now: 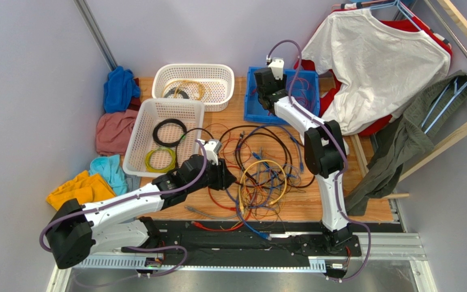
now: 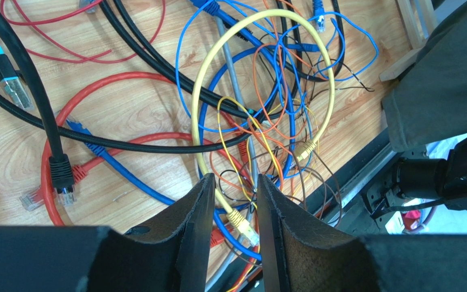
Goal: Untangle the cables
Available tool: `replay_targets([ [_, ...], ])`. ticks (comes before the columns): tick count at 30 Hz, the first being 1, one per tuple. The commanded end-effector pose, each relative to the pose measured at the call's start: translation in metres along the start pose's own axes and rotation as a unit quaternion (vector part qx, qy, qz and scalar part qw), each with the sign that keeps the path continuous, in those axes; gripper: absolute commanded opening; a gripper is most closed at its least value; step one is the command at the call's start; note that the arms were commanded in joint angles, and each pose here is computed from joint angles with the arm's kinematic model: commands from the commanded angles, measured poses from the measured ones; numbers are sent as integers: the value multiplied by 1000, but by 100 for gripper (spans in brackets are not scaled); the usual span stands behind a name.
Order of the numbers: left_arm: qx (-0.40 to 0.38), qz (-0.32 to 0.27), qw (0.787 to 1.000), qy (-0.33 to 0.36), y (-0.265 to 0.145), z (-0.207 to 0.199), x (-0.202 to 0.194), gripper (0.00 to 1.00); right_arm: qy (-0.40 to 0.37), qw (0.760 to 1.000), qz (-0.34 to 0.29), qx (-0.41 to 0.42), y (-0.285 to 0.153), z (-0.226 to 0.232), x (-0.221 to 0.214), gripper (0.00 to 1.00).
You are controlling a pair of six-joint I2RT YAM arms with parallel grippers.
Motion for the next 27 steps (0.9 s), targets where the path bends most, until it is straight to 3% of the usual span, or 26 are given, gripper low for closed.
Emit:
replay_targets([
  [1,-14,-11,1000,-5,-2,-4,4,41,54,997,-38,31,-25,-5,30,60],
  [4,-16,-24,1000,-4,-8,-6,10,42,94,990,-83,58,-64,-16,72,68],
  [13,-1,-53,999,2,-24,-8,23,44,135,976,-125,116,-154,-35,104,72],
  [17,4,-59,998,0,-25,-6,24,45,168,966,-95,171,-195,-44,83,66],
  [20,39,-45,998,5,-21,1,22,50,182,951,-58,244,-230,-49,36,62],
  [21,59,-35,998,6,-18,5,19,56,178,948,-46,259,-237,-59,7,61],
  [24,127,-19,992,4,-17,19,16,70,179,929,-29,324,-270,-59,-24,59],
  [27,157,-18,987,-4,-17,27,13,81,124,931,17,343,-295,-60,-73,58],
])
Point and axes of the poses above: each gripper's point midway between its finger pads, its own y axis out along the fingers, its own z axis along the line the jaws close on, x = y × z, the point moved 7 cm from there along -y, back along the fingers, and after that the axes turned 3 degrees about y, right-handed, at the moved point
